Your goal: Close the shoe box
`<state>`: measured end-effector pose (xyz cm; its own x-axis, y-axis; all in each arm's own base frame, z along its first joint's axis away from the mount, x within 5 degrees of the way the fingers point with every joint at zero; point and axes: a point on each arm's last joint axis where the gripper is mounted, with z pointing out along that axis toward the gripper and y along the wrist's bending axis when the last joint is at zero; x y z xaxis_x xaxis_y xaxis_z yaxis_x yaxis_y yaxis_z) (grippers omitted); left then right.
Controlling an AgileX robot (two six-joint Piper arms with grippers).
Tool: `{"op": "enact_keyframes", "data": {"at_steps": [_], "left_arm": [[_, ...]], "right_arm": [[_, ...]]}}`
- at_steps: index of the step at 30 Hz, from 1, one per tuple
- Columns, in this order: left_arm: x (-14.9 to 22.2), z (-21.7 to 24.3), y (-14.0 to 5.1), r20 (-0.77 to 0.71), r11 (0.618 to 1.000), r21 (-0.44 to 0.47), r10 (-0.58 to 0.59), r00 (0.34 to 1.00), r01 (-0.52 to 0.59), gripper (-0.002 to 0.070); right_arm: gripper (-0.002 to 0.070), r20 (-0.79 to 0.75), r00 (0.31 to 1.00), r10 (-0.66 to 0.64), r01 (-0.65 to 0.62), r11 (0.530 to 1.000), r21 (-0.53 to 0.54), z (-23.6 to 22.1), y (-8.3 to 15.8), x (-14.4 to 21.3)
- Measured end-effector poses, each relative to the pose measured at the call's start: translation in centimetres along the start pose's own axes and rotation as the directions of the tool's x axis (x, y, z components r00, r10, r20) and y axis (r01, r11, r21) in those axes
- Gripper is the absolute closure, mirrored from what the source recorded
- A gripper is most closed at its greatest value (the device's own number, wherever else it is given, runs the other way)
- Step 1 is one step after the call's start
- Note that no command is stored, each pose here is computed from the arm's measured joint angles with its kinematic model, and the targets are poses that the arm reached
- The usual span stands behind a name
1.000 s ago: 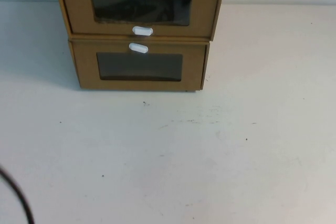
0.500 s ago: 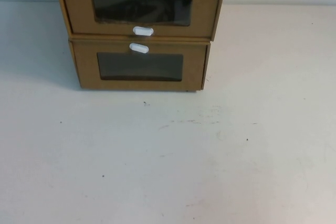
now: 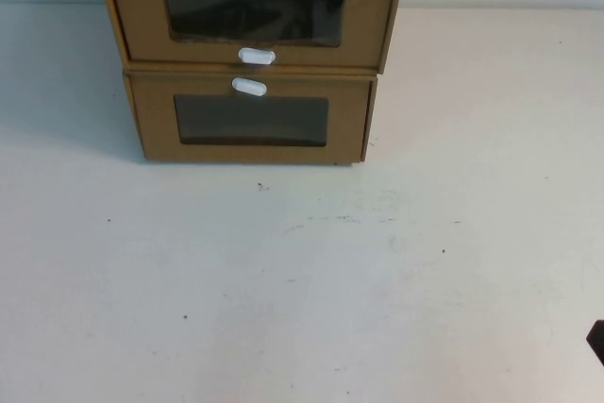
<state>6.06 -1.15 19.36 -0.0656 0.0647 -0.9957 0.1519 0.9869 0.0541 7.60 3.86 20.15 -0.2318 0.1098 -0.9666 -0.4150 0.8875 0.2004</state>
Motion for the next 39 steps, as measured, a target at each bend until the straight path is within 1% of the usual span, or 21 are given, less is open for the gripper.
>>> {"op": "enact_keyframes", "data": {"at_steps": [6,12,18,22,24,27,30,32,34,39], "left_arm": [[0.0,0.0,0.0,0.001,1.0,-0.001,-0.004,1.0,0.004,0.0678],[0.0,0.0,0.0,0.002,1.0,-0.003,-0.005,1.0,0.005,0.0678],[0.0,0.0,0.0,0.002,1.0,-0.003,-0.006,1.0,0.006,0.0678],[0.0,0.0,0.0,0.002,1.0,-0.003,-0.005,1.0,0.005,0.0678],[0.0,0.0,0.0,0.002,1.0,-0.003,-0.005,1.0,0.005,0.0678],[0.0,0.0,0.0,0.002,1.0,-0.003,-0.005,1.0,0.005,0.0678],[0.0,0.0,0.0,0.002,1.0,-0.003,-0.005,1.0,0.005,0.0678],[0.0,0.0,0.0,0.002,1.0,-0.003,-0.005,1.0,0.005,0.0678],[0.0,0.0,0.0,0.002,1.0,-0.003,-0.005,1.0,0.005,0.0678],[0.0,0.0,0.0,0.002,1.0,-0.003,-0.005,1.0,0.005,0.0678]], "right_arm": [[0.0689,-0.121,0.993,0.0,0.001,1.0,0.007,0.1,-0.1,1.2],[0.0689,-0.196,0.981,0.001,0.001,1.0,0.01,0.0,-0.1,1.9],[0.0689,-0.212,0.977,0.003,-0.001,1.0,0.01,-0.1,-0.1,2.0],[0.0689,-0.199,0.979,-0.046,0.049,0.999,0.008,-0.2,-0.2,2.0],[0.0689,-0.137,0.989,-0.061,0.068,0.997,0.045,-0.6,-0.6,1.9],[0.0689,-0.034,0.997,-0.065,0.07,0.984,0.163,-1.3,-1.5,1.6],[0.0689,0.018,0.997,-0.068,0.061,0.963,0.262,-2.1,-2.0,1.5],[0.0689,0.04,0.997,-0.069,0.054,0.951,0.304,-2.5,-2.2,1.5],[0.0689,0.041,0.997,-0.072,0.055,0.943,0.329,-2.9,-2.3,1.7],[0.0689,-0.041,0.998,-0.047,0.058,0.936,0.348,-3.0,-2.4,2.6]]}}
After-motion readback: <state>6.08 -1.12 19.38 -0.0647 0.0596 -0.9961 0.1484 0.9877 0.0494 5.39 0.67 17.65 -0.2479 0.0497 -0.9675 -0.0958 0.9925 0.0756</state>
